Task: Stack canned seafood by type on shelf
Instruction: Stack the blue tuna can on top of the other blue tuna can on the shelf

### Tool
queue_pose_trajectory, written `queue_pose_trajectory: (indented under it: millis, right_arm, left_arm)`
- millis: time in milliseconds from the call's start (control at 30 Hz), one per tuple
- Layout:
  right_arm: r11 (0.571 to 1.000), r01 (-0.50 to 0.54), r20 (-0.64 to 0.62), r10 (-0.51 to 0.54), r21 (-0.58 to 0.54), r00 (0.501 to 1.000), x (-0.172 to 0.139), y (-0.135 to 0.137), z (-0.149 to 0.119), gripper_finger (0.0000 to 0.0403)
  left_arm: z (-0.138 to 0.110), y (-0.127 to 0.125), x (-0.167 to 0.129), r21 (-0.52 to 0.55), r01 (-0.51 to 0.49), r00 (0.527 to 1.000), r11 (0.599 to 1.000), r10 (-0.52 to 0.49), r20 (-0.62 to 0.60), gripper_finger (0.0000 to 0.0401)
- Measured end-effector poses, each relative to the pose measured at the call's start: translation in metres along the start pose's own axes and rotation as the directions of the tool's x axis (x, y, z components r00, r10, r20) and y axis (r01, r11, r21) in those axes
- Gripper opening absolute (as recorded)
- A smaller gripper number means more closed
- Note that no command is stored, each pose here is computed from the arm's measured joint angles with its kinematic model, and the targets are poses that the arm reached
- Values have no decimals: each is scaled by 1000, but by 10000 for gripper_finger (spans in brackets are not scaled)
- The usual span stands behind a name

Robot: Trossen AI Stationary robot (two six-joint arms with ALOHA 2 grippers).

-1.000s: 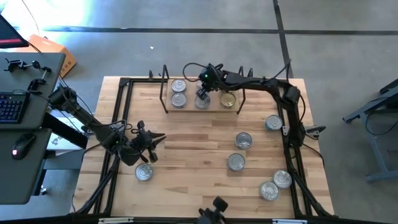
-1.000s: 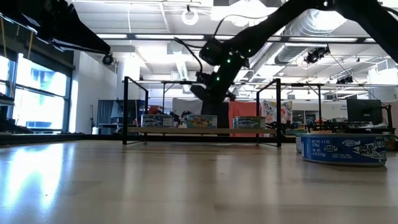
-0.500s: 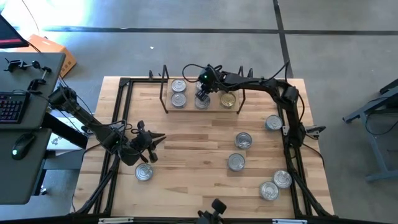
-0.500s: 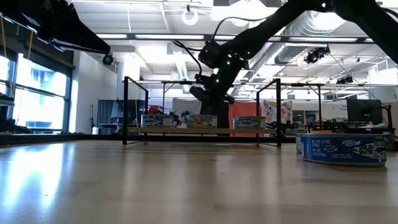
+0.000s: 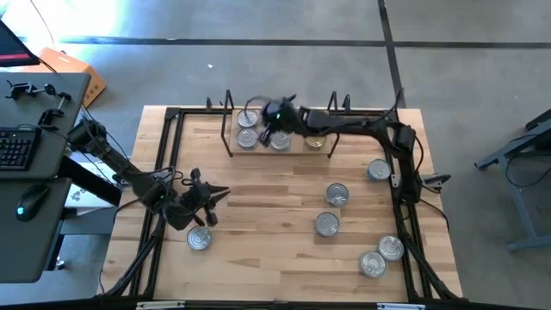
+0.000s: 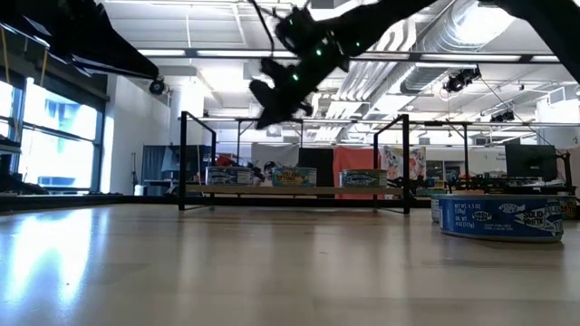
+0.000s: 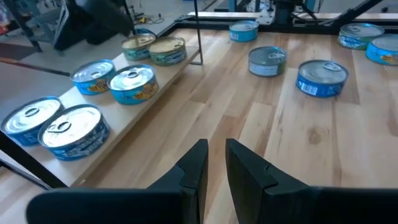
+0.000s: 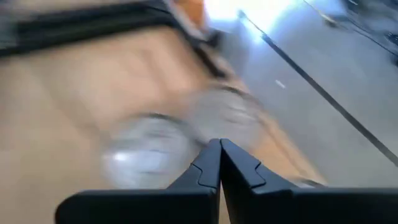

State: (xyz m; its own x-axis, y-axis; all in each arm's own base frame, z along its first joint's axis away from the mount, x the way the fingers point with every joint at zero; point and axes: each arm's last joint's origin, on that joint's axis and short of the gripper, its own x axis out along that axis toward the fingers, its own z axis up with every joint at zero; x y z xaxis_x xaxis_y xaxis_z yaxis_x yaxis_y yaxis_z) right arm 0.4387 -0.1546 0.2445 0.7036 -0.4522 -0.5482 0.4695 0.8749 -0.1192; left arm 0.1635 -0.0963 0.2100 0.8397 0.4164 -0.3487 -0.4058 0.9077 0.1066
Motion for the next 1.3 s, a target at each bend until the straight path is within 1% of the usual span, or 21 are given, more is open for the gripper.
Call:
queue_pose_trajectory:
  millis: [67,200,300,367,433,467,567,633,700,833,900,933,1033,1100,1133,1167,1233,1267,1300]
  right_arm:
    - [996,-81,56,83,-32,995,-4,34,-4,0]
    - [971,-221,156,233,-90,960,-17,109,-38,0]
    - [938,-321,232,343,-128,910,-39,158,-62,0]
    - [915,-364,283,401,-176,871,-58,187,-75,0]
    - [894,-362,302,433,-264,849,-77,213,-87,0]
    - [884,-343,298,437,-317,849,-88,223,-91,0]
    - [859,-241,309,404,-452,861,-124,244,-94,0]
    - [856,-156,345,356,-492,868,-147,250,-90,0]
    - [867,-76,379,293,-493,878,-167,255,-88,0]
    - [906,114,440,85,-407,894,-211,252,-80,9]
    - [917,165,445,16,-364,895,-234,246,-77,25]
    - [921,171,436,-1,-351,900,-244,244,-78,35]
    - [937,120,385,17,-329,923,-272,233,-83,76]
    - [960,60,339,37,-272,940,-290,222,-87,107]
    - [971,12,299,61,-237,952,-296,215,-90,123]
    - [979,-45,243,94,-199,966,-302,208,-94,138]
    - [981,-153,78,163,-123,984,-307,196,-106,163]
    - [979,-185,-12,185,-80,983,-308,191,-111,174]
    - [979,-196,-97,191,-47,977,-308,187,-118,183]
  left_arm:
    - [-1,-2,-2,1,16,1000,1000,-16,2,46]
    - [-4,-8,-11,11,66,998,998,-66,2,46]
    - [-9,-14,-16,36,101,995,994,-101,-3,46]
    - [-12,-18,-18,56,105,994,993,-105,-2,46]
    - [-16,-21,-17,77,93,996,993,-93,-1,46]
    - [-17,-23,-16,82,89,996,993,-90,1,46]
    - [-21,-29,-11,89,75,997,993,-75,1,46]
    - [-23,-33,-6,92,65,998,994,-65,4,46]
    - [-24,-37,-1,100,54,998,993,-56,10,46]
    - [-22,-44,11,93,37,998,995,-41,41,46]
    - [-19,-46,17,114,24,998,993,-30,60,46]
    - [-17,-47,19,113,19,997,993,-27,71,46]
    - [-14,-50,25,102,32,995,994,-41,86,46]
    - [-14,-52,29,106,71,994,992,-80,76,46]
    - [-14,-53,31,110,94,992,990,-102,70,46]
    - [-14,-55,33,109,119,990,987,-127,64,46]
    - [-15,-57,38,125,157,985,980,-165,54,46]
    - [-16,-59,39,137,175,982,975,-183,51,46]
    - [-16,-60,42,152,185,980,971,-194,50,46]
